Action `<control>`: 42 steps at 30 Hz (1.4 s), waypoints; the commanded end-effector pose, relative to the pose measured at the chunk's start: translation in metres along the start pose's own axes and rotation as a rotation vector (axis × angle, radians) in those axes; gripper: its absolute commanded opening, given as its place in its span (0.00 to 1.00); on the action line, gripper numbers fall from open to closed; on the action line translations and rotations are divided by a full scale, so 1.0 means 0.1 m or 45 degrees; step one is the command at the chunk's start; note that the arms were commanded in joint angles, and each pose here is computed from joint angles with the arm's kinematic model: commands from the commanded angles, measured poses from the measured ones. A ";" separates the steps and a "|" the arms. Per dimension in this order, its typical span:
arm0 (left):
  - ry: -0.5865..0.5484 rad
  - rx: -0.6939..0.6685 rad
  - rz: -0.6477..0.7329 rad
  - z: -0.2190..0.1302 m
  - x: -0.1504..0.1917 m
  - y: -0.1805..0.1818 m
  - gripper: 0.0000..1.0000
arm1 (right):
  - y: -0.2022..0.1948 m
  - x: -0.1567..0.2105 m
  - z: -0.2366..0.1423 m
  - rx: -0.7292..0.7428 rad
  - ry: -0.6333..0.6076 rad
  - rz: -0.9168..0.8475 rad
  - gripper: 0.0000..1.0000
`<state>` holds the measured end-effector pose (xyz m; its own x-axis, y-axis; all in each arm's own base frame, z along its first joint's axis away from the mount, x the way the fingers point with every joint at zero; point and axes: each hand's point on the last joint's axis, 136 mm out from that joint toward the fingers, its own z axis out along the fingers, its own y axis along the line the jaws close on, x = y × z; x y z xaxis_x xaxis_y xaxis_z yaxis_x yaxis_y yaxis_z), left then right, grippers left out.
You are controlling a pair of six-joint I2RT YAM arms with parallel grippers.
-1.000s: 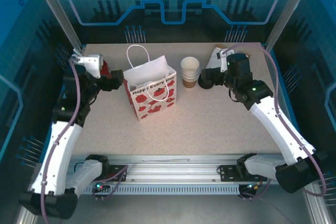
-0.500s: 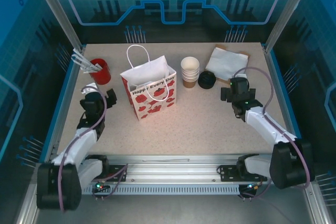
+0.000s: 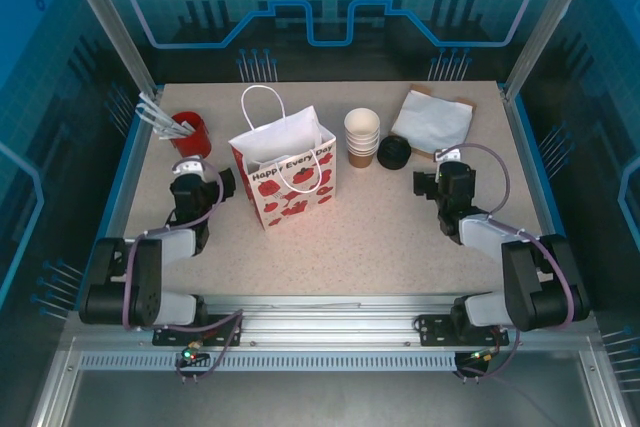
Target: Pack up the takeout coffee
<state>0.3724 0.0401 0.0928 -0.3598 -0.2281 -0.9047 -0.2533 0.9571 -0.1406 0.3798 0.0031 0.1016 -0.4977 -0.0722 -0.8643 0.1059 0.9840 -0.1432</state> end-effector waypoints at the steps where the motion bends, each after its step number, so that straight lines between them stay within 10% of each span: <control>1: -0.059 0.104 0.034 0.07 -0.18 -0.18 0.99 | 0.07 -0.20 0.03 -0.077 -0.143 0.002 1.00; 42: -0.039 0.301 0.166 0.14 0.02 -0.50 0.99 | 0.15 -0.04 0.14 -0.156 -0.180 0.007 1.00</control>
<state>0.3931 0.0025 0.0888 -0.3508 -0.1196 -0.9288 -0.0315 0.9928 -0.1159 0.3940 0.0195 0.0941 -0.3867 -0.0760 -0.9191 -0.0034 0.9967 -0.0809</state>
